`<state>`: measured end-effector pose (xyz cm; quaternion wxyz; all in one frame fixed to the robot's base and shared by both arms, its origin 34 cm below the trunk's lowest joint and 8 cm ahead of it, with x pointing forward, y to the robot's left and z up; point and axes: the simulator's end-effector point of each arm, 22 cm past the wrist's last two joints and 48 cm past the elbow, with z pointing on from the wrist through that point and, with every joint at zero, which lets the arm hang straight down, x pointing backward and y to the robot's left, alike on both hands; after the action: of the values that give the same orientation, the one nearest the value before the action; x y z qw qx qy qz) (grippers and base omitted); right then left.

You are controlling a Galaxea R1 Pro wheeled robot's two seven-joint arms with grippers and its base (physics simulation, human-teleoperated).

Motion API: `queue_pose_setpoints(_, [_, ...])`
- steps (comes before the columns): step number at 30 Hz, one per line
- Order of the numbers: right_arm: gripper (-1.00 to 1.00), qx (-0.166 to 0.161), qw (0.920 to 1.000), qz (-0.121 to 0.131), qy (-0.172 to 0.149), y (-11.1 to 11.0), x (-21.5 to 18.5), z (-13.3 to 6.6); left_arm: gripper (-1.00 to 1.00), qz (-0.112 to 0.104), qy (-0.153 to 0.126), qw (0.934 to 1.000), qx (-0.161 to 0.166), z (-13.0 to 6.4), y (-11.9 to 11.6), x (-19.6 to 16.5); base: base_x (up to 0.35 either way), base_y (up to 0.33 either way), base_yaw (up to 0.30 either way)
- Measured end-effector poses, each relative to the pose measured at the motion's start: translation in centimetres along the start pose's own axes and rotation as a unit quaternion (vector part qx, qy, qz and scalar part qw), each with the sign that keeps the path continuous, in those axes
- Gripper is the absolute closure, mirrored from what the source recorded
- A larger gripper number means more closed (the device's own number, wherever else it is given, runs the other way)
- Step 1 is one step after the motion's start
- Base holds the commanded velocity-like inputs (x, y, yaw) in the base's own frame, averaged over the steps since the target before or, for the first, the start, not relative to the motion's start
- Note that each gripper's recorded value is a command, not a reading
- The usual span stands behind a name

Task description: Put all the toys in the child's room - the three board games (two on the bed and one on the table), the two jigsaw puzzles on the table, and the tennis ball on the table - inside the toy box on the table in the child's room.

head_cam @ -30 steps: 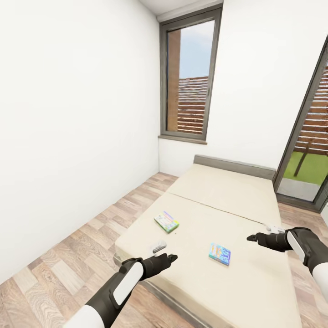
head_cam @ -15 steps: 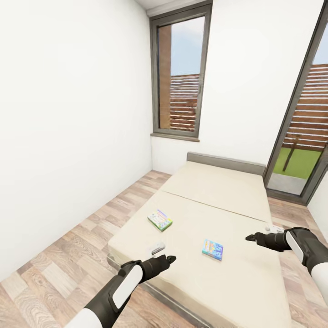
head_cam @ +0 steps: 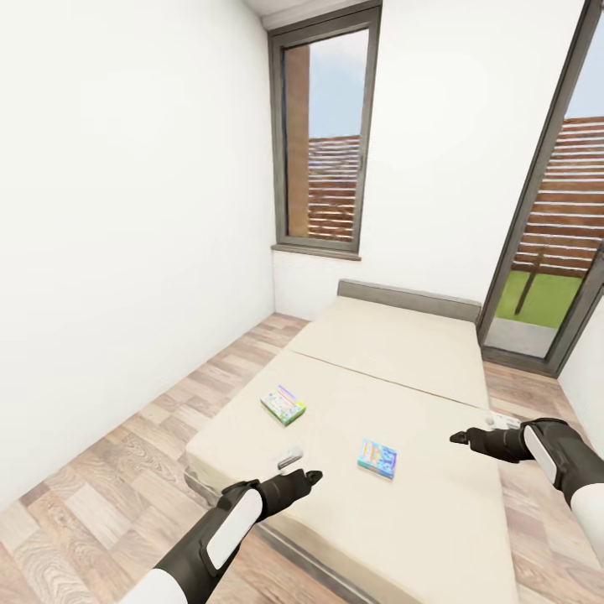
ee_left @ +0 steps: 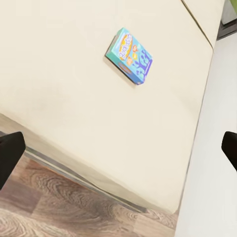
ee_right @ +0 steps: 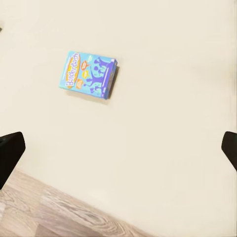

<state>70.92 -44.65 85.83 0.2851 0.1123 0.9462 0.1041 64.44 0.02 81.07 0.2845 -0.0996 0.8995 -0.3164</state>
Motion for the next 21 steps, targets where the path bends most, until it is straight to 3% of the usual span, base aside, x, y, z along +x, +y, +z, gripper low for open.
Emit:
queue_pose_setpoints(10, [-1.00, 0.000, 1.0000, -0.002, 0.002, 0.2, 0.1, 0.1, -1.00, -0.010, -0.002, 0.9999, 0.003, 0.0, -0.3, -0.2, 0.000, -0.039, -0.001])
queue_pose_setpoints(16, [-1.00, 0.000, 1.0000, -0.003, 0.003, 0.2, 0.2, 0.3, -1.00, -0.070, 0.001, 0.9963, 0.050, -0.9, -2.5, -1.7, 0.000, -0.007, 0.000])
queue_pose_setpoints(17, [-1.00, -0.002, 1.0000, -0.003, 0.003, 0.3, 0.2, 0.5, -1.00, -0.095, 0.009, 0.9928, 0.072, -1.4, -3.4, -1.9, 0.000, -0.001, 0.000])
queue_pose_setpoints(21, [-1.00, -0.003, 1.0000, -0.004, 0.003, 0.4, 0.5, 1.0, -1.00, -0.101, 0.009, 0.9919, 0.076, -1.4, -2.9, -2.1, 0.000, -0.001, 0.000])
